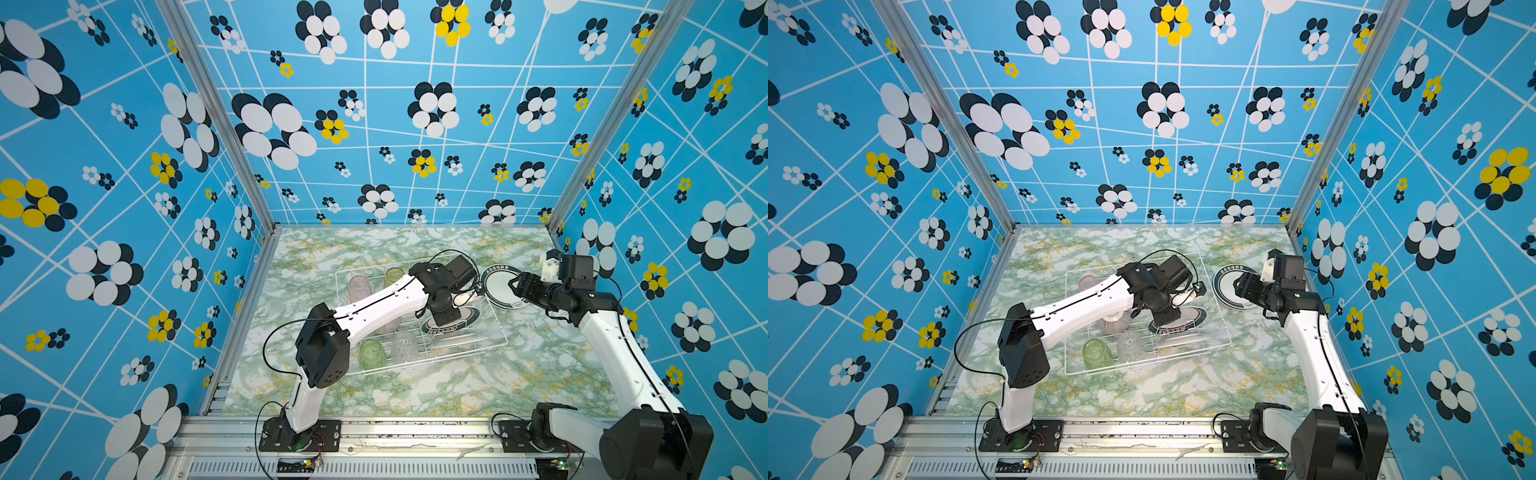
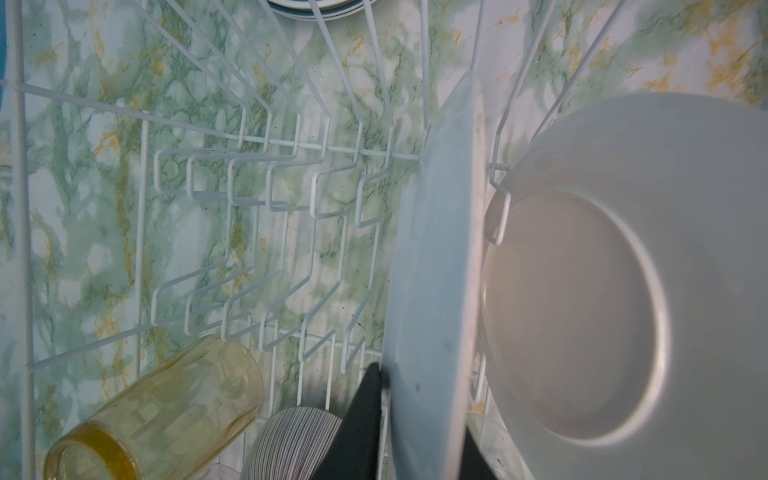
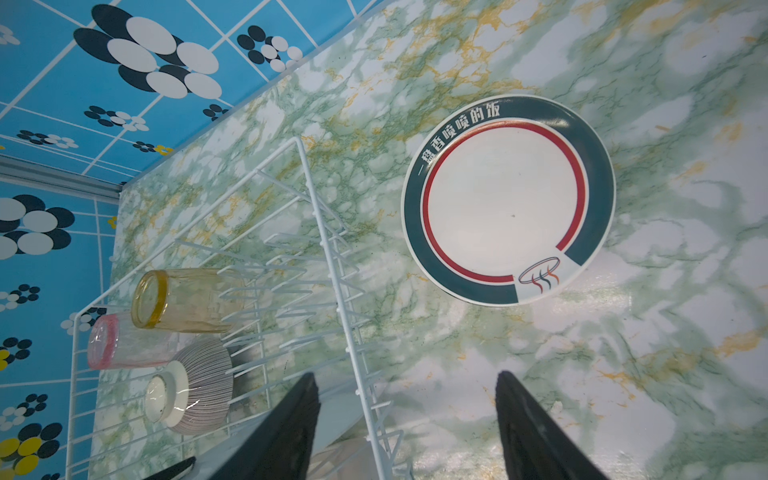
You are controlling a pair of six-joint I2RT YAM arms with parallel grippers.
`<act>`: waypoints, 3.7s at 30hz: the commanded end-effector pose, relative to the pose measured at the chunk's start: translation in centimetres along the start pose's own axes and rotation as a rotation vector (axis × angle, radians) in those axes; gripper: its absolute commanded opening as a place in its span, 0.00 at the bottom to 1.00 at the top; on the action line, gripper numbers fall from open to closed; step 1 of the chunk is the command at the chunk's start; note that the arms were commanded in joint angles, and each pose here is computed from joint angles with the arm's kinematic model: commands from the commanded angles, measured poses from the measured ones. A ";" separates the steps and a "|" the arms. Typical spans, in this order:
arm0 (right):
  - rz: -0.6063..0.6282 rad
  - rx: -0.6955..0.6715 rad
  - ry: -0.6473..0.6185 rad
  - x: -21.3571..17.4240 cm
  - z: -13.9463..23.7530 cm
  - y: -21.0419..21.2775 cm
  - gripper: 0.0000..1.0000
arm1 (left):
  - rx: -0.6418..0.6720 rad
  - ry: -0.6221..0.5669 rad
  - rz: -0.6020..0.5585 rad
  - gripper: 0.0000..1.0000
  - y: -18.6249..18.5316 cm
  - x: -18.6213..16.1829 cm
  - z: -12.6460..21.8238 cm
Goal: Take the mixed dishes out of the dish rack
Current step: 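Lower the left gripper onto the next white plate in the rack, then grasp and lift the red-rimmed plate upright with the left gripper, then grasp the plate's far rim with the right gripper while the left gripper holds it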
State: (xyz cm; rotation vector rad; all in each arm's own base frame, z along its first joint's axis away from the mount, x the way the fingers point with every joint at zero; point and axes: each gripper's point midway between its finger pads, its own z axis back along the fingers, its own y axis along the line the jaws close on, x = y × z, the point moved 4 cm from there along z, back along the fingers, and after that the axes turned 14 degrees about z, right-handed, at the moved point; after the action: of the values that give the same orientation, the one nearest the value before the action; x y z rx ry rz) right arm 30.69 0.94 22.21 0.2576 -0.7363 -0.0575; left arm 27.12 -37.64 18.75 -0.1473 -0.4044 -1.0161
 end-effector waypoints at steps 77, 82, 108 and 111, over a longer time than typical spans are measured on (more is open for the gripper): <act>0.116 0.705 -0.243 2.2 3.6 11.1 0.54 | -0.709 -0.576 0.494 0.00 7.7 4.2 13.6; 0.105 0.741 -0.253 2.4 3.6 11.7 0.45 | -0.776 -0.585 0.506 0.00 7.7 4.7 13.2; 0.077 0.786 -0.305 3.6 4.1 12.7 0.00 | -0.783 -0.565 0.516 0.54 7.8 4.3 12.7; 0.070 0.765 -0.318 3.9 4.1 12.5 0.00 | -0.741 -0.552 0.523 0.57 8.1 3.8 12.5</act>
State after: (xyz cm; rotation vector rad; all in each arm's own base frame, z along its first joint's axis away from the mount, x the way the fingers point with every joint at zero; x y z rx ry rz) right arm 29.96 11.70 30.28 0.9802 -1.0241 0.2749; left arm 33.32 -33.04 31.80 -1.1879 -0.4129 -0.5239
